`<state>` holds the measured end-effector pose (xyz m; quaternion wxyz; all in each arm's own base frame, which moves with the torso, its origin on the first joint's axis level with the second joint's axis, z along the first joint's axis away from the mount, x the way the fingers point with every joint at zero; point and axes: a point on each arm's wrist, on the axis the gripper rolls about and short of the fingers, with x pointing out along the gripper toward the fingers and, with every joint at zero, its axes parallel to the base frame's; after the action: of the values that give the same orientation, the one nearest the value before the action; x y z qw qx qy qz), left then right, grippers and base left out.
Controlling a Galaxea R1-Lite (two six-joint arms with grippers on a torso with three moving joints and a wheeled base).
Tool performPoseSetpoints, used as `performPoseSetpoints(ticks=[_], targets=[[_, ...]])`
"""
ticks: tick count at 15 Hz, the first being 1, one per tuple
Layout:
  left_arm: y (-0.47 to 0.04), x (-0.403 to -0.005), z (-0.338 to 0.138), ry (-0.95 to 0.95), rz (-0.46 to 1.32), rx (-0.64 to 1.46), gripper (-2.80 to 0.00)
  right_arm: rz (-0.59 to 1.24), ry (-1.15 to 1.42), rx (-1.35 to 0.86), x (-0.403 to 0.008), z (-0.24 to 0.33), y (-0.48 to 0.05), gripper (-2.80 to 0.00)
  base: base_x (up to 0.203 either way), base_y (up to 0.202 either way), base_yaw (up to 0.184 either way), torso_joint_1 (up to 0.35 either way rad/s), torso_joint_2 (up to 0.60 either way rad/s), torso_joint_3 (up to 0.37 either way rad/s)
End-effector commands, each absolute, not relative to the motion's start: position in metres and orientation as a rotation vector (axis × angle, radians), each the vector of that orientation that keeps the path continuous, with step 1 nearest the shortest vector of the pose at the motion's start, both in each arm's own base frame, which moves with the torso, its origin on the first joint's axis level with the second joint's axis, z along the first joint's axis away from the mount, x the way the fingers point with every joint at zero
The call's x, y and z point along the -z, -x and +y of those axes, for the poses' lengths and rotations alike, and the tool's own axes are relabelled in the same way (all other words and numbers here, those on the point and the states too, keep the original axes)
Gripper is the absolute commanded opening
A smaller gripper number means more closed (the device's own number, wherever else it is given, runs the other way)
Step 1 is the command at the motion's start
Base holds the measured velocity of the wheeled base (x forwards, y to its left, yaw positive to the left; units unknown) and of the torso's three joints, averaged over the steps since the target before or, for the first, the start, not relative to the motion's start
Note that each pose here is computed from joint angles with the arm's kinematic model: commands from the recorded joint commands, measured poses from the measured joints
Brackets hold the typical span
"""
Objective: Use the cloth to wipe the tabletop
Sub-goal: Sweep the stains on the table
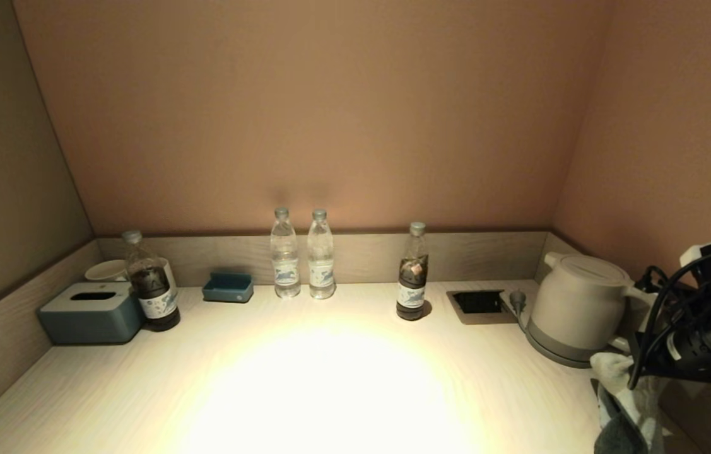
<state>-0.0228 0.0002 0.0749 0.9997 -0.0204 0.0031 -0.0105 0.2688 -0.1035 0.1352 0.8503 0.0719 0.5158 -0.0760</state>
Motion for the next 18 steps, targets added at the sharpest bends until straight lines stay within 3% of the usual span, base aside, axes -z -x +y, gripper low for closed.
performPoseSetpoints(ticks=[1,8,18], targets=[[0.023,-0.075,0.000,0.041,0.007,0.021,-2.80,1.085,-0.148,0.156,-0.136,-0.103,-0.270,-2.80,0.000,0.000,0.000,0.000,0.00,0.000],[0.023,-0.075,0.000,0.041,0.007,0.021,-2.80,1.085,-0.094,0.006,-0.135,-0.072,-0.282,-2.80,0.000,0.000,0.000,0.000,0.00,0.000],[0.023,-0.075,0.000,0.041,0.007,0.021,-2.80,1.174,0.129,-0.446,-0.108,0.071,-0.300,-2.80,0.000,0.000,0.000,0.000,0.00,0.000]])
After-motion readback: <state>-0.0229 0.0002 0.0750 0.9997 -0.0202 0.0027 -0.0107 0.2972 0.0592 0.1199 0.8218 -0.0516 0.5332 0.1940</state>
